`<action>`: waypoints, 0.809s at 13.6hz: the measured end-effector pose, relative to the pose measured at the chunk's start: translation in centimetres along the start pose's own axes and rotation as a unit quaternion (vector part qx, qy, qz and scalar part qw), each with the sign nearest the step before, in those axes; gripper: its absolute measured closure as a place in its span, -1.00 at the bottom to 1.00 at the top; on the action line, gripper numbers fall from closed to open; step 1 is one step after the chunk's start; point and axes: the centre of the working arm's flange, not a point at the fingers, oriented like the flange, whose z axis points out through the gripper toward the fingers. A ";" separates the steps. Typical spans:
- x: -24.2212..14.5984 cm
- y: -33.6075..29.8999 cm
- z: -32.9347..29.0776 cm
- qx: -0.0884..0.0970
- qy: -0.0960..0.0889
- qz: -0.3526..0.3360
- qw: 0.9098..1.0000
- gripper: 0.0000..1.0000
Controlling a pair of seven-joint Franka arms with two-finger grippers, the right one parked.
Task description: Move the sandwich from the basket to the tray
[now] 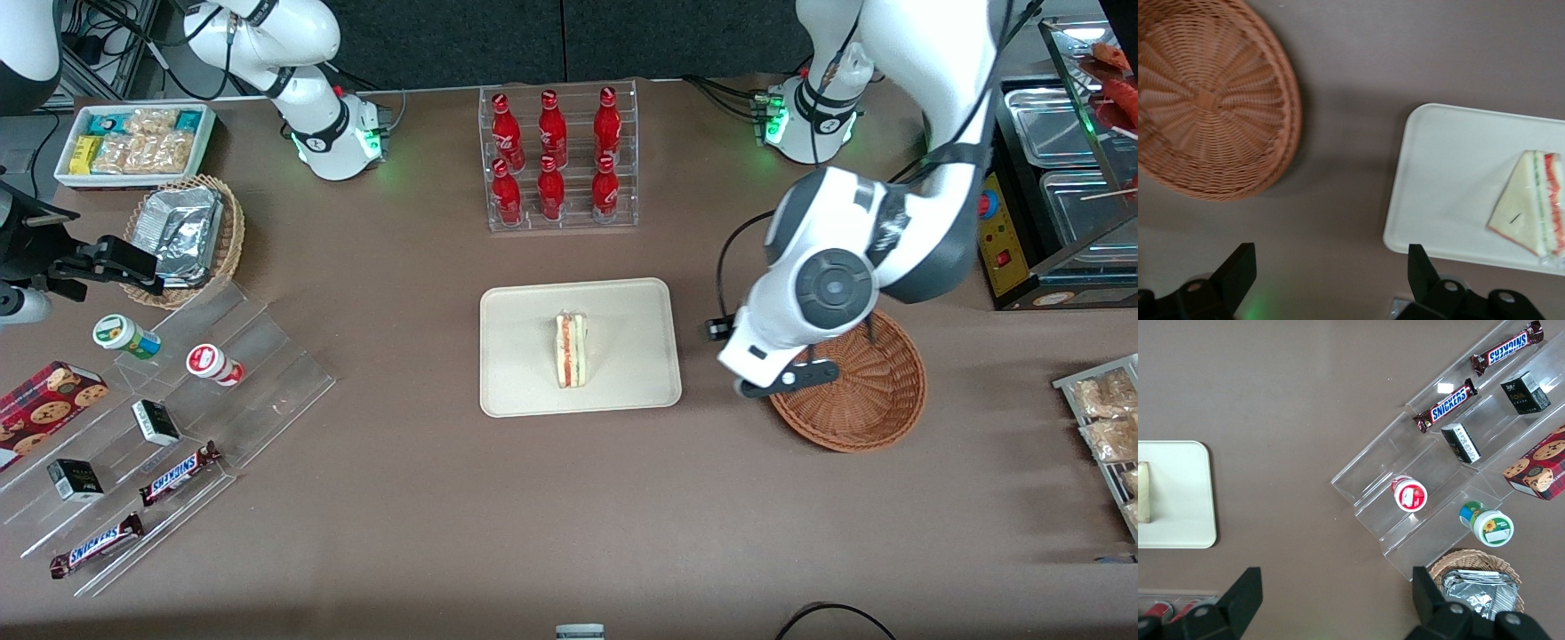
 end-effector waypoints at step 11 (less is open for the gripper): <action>-6.0 -18.7 -12.2 -0.022 -0.001 0.114 0.993 -1.00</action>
